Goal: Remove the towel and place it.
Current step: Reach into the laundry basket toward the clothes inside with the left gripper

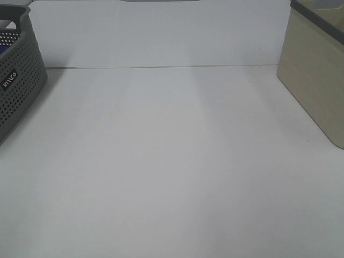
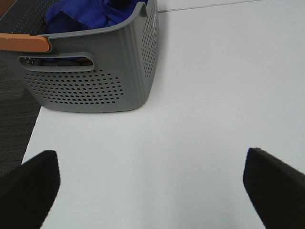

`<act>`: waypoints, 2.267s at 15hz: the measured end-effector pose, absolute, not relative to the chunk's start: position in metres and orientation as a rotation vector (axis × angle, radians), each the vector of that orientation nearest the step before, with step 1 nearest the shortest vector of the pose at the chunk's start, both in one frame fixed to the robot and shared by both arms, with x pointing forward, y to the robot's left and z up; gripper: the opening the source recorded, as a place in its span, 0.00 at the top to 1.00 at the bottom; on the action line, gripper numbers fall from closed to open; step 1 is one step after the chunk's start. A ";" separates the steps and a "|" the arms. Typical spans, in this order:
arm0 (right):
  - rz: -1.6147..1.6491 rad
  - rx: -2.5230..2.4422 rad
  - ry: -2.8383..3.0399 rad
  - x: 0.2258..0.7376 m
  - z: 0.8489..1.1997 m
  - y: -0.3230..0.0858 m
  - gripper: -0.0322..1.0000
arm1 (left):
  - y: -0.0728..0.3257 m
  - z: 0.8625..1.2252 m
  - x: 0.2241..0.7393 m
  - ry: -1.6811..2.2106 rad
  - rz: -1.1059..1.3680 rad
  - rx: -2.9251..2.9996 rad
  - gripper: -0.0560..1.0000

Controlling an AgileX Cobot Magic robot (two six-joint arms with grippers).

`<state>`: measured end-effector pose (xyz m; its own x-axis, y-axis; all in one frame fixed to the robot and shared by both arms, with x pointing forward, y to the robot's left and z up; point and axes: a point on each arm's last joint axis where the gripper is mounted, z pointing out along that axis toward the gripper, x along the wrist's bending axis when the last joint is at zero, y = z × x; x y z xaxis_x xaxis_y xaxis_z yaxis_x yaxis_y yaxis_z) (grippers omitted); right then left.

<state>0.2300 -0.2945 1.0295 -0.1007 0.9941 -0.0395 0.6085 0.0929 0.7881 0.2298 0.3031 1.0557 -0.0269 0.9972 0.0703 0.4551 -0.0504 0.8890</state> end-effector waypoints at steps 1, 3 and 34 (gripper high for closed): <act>0.829 1.576 1.778 0.230 1.029 -0.295 0.22 | 0.303 1.056 0.230 1.553 1.027 1.579 0.01; 0.829 1.576 1.778 0.230 1.029 -0.295 0.22 | 0.303 1.056 0.230 1.553 1.027 1.579 0.01; 0.829 1.576 1.778 0.230 1.029 -0.295 0.22 | 0.303 1.056 0.230 1.535 1.040 1.604 0.01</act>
